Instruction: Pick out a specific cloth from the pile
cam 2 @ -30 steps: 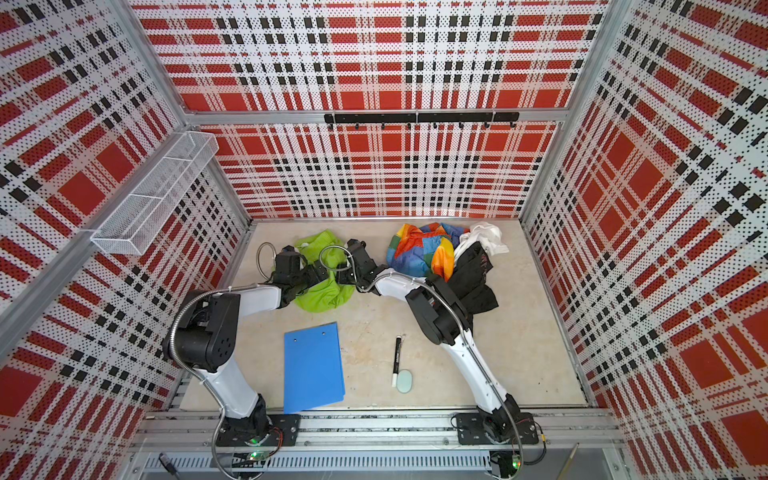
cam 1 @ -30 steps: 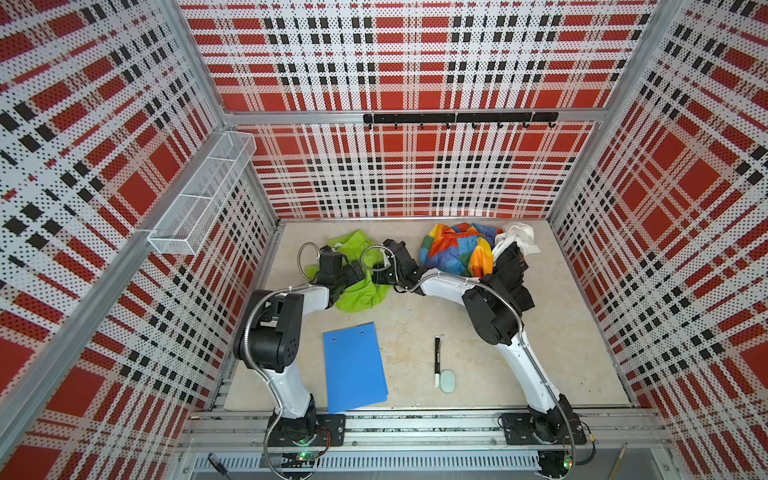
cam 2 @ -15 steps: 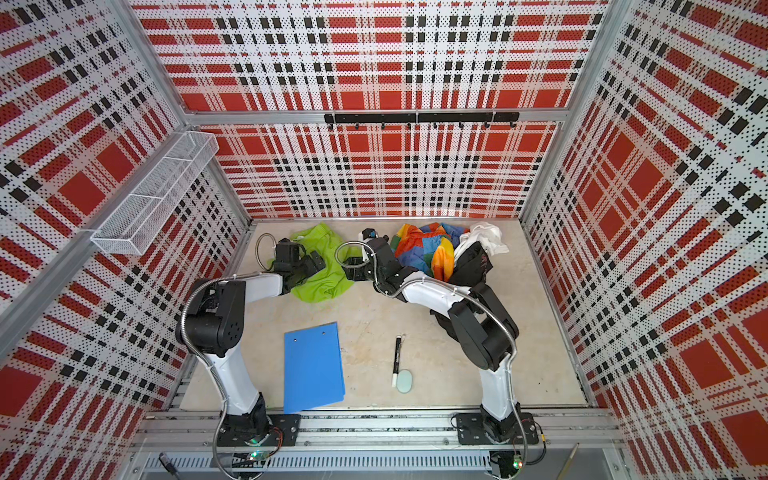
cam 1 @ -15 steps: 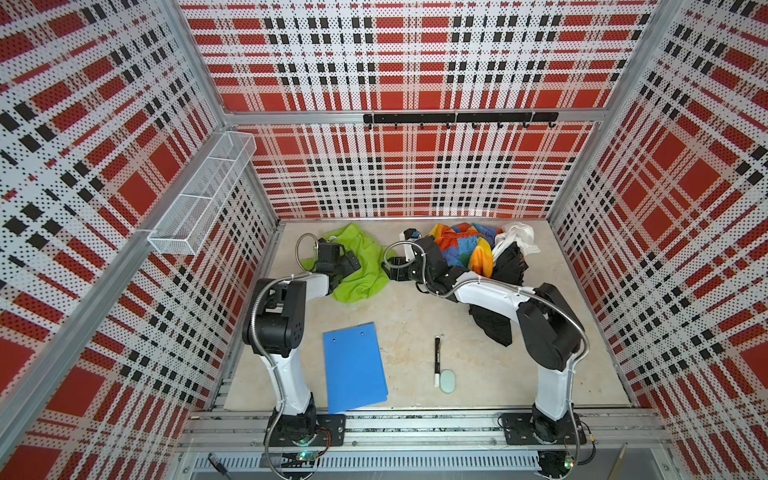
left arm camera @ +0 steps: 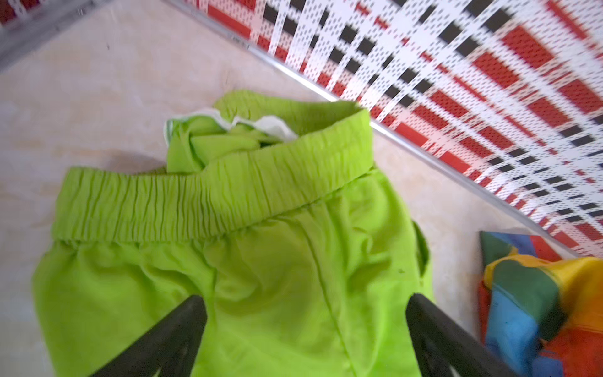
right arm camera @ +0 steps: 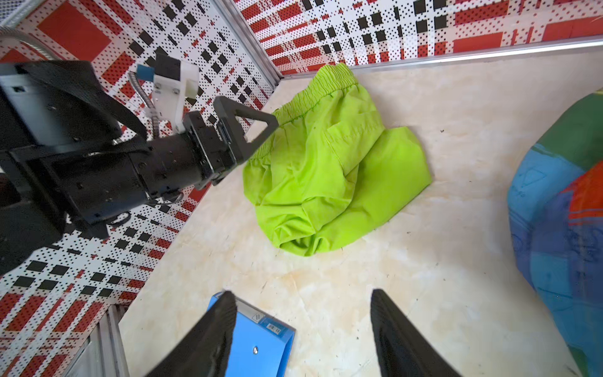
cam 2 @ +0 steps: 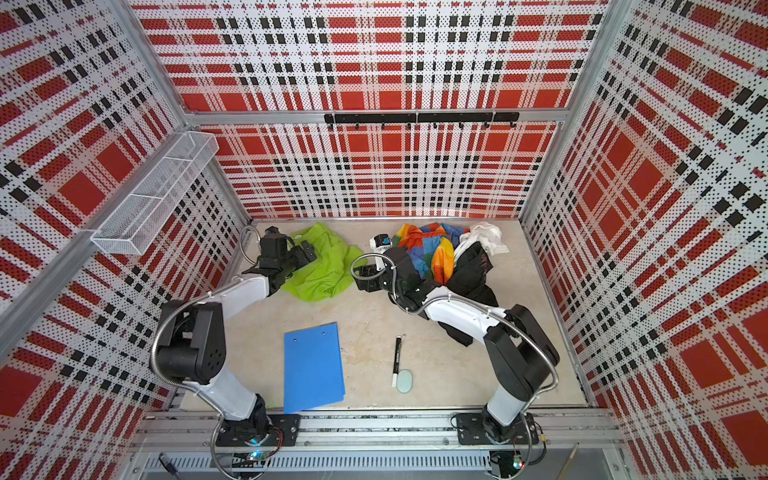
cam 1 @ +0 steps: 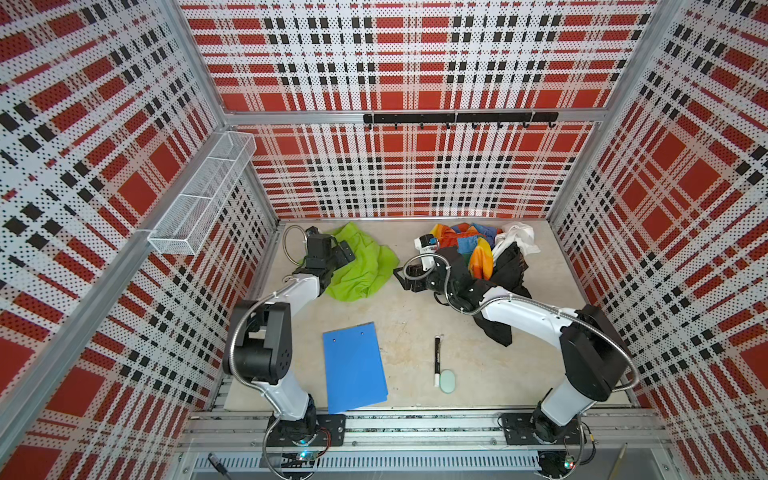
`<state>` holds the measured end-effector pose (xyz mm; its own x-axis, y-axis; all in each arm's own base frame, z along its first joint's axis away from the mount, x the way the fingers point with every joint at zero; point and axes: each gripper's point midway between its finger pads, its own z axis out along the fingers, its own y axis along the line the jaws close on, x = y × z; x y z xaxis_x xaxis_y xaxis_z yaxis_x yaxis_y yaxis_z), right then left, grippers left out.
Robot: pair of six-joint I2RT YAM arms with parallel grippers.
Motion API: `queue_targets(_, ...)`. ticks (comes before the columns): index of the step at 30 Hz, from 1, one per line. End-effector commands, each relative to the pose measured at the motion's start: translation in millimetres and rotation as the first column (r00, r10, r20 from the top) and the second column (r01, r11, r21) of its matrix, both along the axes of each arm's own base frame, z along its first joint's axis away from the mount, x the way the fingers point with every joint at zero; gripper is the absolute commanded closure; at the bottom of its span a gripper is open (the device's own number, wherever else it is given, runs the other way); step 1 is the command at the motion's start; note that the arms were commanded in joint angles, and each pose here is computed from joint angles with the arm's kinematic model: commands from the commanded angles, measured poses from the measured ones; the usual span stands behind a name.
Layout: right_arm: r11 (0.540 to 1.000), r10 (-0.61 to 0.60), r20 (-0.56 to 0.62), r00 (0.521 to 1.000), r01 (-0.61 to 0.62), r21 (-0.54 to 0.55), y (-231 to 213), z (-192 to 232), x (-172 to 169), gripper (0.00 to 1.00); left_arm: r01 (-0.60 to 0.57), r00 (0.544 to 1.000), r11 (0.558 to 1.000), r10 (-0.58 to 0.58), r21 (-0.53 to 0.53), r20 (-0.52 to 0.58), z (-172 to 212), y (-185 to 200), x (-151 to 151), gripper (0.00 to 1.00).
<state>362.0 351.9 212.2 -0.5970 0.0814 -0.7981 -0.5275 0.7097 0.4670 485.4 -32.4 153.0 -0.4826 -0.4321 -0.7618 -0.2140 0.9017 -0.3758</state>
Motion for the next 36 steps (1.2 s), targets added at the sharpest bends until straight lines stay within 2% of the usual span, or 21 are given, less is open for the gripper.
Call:
queue_targets(1, 1.000, -0.008, 0.104, 0.995, 0.005, 0.029, -9, 31, -5, 0.25, 0.085, 0.996, 0.995, -0.085, 0.050, -0.016, 9, -12, -6, 0.01)
queue_targets(7, 1.000, -0.001, 0.133, 0.991, -0.003, 0.026, -22, 46, -19, 0.08, 0.169, 0.983, 0.981, -0.161, 0.094, -0.094, -14, -43, -2, 0.01)
queue_targets(10, 1.000, 0.010, 0.152, 0.988, -0.013, 0.020, -29, 51, -28, 0.03, 0.195, 0.973, 0.976, -0.180, 0.100, -0.143, -32, -56, 4, 0.01)
queue_targets(17, 0.999, -0.039, 0.190, 0.981, 0.038, 0.006, -59, 61, -45, 0.03, 0.236, 0.946, 0.968, -0.209, 0.082, -0.248, -81, -71, 15, 0.01)
queue_targets(20, 0.998, -0.062, 0.200, 0.978, 0.067, -0.016, -72, 63, -50, 0.03, 0.244, 0.942, 0.966, -0.217, 0.080, -0.256, -86, -74, 22, 0.01)
queue_targets(22, 0.995, -0.081, 0.209, 0.975, 0.090, -0.033, -81, 65, -53, 0.02, 0.241, 0.947, 0.966, -0.214, 0.092, -0.238, -75, -73, 25, 0.01)
queue_targets(28, 0.987, -0.131, 0.244, 0.961, 0.151, -0.064, -110, 70, -58, 0.01, 0.228, 0.972, 0.967, -0.219, 0.111, -0.085, 0, -71, 24, 0.01)
queue_targets(31, 0.970, -0.189, 0.257, 0.948, 0.220, -0.100, -131, 70, -60, 0.01, 0.231, 0.973, 0.964, -0.232, 0.133, -0.009, 39, -68, 11, 0.01)
queue_targets(36, 0.905, -0.352, 0.322, 0.879, 0.407, -0.122, -185, 75, -67, 0.00, 0.211, 0.967, 0.967, -0.228, 0.143, 0.116, 80, -57, -28, 0.01)
